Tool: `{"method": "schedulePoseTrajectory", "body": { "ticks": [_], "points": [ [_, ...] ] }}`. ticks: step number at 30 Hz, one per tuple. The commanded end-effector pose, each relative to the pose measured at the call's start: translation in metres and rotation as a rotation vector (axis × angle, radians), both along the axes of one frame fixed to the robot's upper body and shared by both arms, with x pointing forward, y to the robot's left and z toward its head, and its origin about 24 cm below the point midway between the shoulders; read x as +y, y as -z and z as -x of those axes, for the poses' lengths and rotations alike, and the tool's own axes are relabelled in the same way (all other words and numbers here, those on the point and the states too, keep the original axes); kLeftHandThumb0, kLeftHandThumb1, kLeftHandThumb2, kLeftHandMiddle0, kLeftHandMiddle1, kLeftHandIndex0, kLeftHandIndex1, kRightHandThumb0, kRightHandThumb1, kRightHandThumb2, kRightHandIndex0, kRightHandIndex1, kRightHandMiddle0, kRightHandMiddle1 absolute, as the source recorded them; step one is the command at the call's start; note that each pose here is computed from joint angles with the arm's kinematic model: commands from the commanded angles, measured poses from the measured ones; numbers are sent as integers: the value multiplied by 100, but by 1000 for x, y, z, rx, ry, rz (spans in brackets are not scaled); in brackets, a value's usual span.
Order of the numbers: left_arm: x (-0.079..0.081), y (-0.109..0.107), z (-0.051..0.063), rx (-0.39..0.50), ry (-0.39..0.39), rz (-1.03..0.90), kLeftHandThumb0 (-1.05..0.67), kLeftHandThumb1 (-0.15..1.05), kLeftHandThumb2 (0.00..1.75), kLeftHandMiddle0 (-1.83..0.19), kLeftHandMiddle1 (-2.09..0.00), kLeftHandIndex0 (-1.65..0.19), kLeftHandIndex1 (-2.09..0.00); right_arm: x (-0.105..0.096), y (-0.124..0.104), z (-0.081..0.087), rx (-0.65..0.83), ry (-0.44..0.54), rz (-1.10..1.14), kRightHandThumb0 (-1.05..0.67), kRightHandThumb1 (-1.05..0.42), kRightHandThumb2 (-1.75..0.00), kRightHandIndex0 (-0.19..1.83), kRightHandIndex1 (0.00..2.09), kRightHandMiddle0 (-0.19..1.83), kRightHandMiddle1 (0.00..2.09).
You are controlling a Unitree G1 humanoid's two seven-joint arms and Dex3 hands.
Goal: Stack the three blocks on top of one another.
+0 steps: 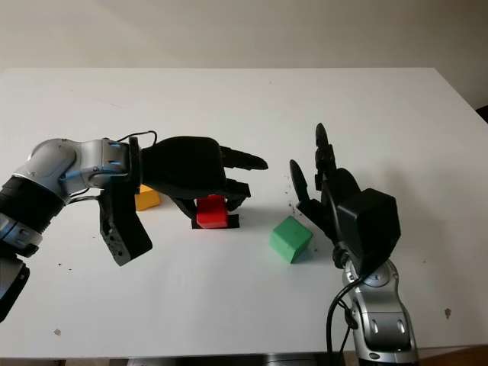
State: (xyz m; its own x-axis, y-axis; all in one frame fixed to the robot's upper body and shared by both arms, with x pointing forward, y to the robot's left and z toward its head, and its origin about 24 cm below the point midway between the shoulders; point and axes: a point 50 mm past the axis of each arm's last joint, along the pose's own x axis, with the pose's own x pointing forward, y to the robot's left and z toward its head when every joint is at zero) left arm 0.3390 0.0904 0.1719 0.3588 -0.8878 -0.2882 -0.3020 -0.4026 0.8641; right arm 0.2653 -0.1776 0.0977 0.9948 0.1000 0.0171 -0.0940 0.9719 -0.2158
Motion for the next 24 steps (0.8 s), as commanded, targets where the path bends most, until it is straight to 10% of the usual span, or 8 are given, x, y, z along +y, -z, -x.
{"method": "schedulePoseTrajectory", "body": {
  "ticks": [1, 5, 17, 24],
  "points": [
    [0, -10, -1, -55, 20, -22, -41, 93, 6, -1, -3, -23, -89, 1, -6, 0, -33, -6, 1, -70, -105, -60, -19, 3, -18, 5],
    [0, -10, -2, -84, 33, -41, -40, 92, 5, 5, -5, -28, -42, 2, -6, 0, -28, -10, 1, -72, -105, -61, -19, 3, -18, 5],
    [4, -14, -3, -134, 26, -44, -37, 91, 6, 15, -4, -13, -16, 1, -5, -1, -21, -14, -3, -71, -105, -61, -19, 2, -18, 5],
    [27, -41, -12, -226, -109, 78, -23, 87, 4, 14, -6, -2, -7, 3, -4, -2, -24, -13, 0, -70, -105, -61, -19, 3, -18, 6]
  ]
}}
